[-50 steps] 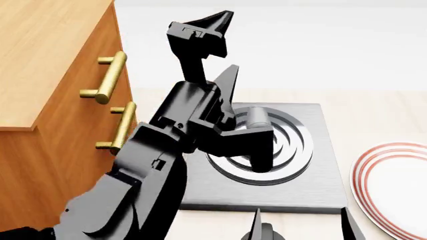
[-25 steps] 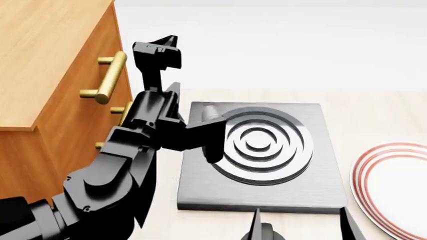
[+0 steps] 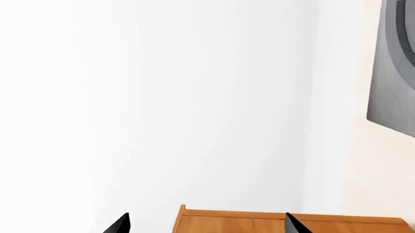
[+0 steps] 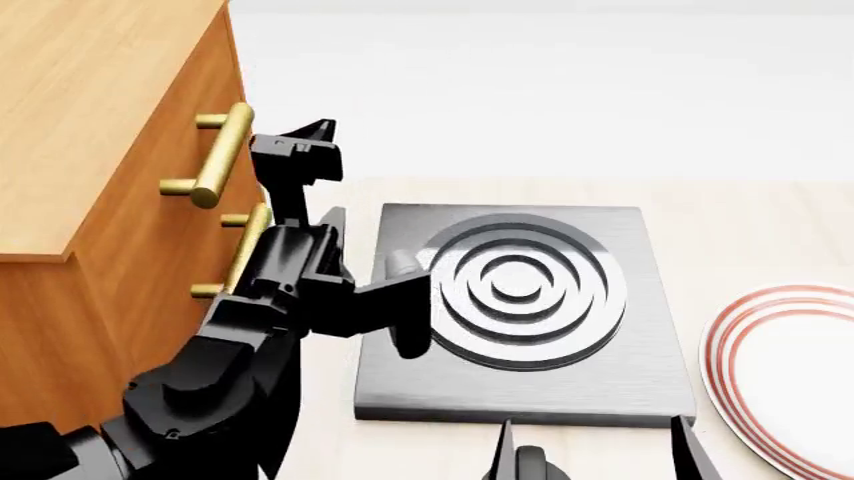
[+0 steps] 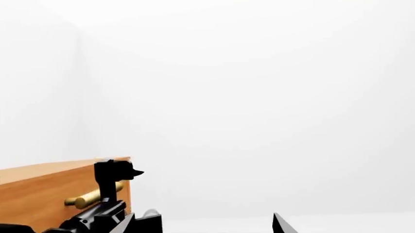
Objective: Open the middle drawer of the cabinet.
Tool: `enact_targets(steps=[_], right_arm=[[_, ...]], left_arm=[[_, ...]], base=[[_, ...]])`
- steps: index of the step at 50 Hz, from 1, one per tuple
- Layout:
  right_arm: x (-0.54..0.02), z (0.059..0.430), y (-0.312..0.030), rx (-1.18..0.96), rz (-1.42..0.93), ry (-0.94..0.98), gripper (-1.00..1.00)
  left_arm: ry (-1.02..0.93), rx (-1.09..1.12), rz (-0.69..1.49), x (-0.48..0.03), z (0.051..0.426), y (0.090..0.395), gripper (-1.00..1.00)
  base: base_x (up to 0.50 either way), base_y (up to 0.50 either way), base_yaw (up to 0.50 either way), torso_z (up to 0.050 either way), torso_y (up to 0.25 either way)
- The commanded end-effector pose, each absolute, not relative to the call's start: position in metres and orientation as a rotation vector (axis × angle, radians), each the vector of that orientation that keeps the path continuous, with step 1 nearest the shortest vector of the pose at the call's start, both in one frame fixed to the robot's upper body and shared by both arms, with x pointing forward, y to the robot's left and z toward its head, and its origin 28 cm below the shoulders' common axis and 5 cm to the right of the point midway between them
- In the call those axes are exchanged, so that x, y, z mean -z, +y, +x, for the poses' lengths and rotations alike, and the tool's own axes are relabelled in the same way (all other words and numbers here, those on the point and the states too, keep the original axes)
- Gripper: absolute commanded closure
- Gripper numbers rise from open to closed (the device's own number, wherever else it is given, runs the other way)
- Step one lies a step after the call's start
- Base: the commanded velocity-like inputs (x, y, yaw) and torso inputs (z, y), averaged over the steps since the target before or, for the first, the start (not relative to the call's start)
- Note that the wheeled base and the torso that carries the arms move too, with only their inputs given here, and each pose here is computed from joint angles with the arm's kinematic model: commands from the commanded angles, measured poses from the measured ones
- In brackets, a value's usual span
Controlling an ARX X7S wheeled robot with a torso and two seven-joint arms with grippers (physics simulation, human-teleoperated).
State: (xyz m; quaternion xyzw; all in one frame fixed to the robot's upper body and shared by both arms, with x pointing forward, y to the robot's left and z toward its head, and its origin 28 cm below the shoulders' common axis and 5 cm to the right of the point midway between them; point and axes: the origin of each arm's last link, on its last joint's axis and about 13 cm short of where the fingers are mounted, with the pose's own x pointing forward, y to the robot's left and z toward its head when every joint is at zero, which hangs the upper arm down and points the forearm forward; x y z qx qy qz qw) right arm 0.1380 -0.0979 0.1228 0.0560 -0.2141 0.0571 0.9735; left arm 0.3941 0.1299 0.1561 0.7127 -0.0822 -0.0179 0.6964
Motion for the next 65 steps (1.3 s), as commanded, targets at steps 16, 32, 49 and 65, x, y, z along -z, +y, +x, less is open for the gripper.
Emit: enact_targets(steps=[16, 32, 49, 65], right_arm=[[-0.122, 0.138, -0.097, -0.119, 0.112, -0.425, -1.0], [-0.122, 0.138, -0.097, -0.123, 0.114, -0.426, -1.0], [-0.123, 0.137, -0.097, -0.128, 0.118, -0.427, -1.0], [-0.122, 0.137, -0.096, -0.135, 0.121, -0.426, -1.0]], left_arm=[[-0.084, 0.074, 1.521, -0.14, 0.393, 0.136, -1.0], [-0.096, 0.071, 1.578, -0.135, 0.39, 0.136, -1.0], [-0.075, 0.078, 1.573, -0.124, 0.385, 0.136, -1.0], [-0.049, 0.09, 1.572, -0.107, 0.38, 0.14, -1.0]], base=[[0.0, 0.0, 0.0, 0.0, 0.0], [0.0, 0.0, 0.0, 0.0, 0.0], [0.0, 0.0, 0.0, 0.0, 0.0], [0.0, 0.0, 0.0, 0.0, 0.0]])
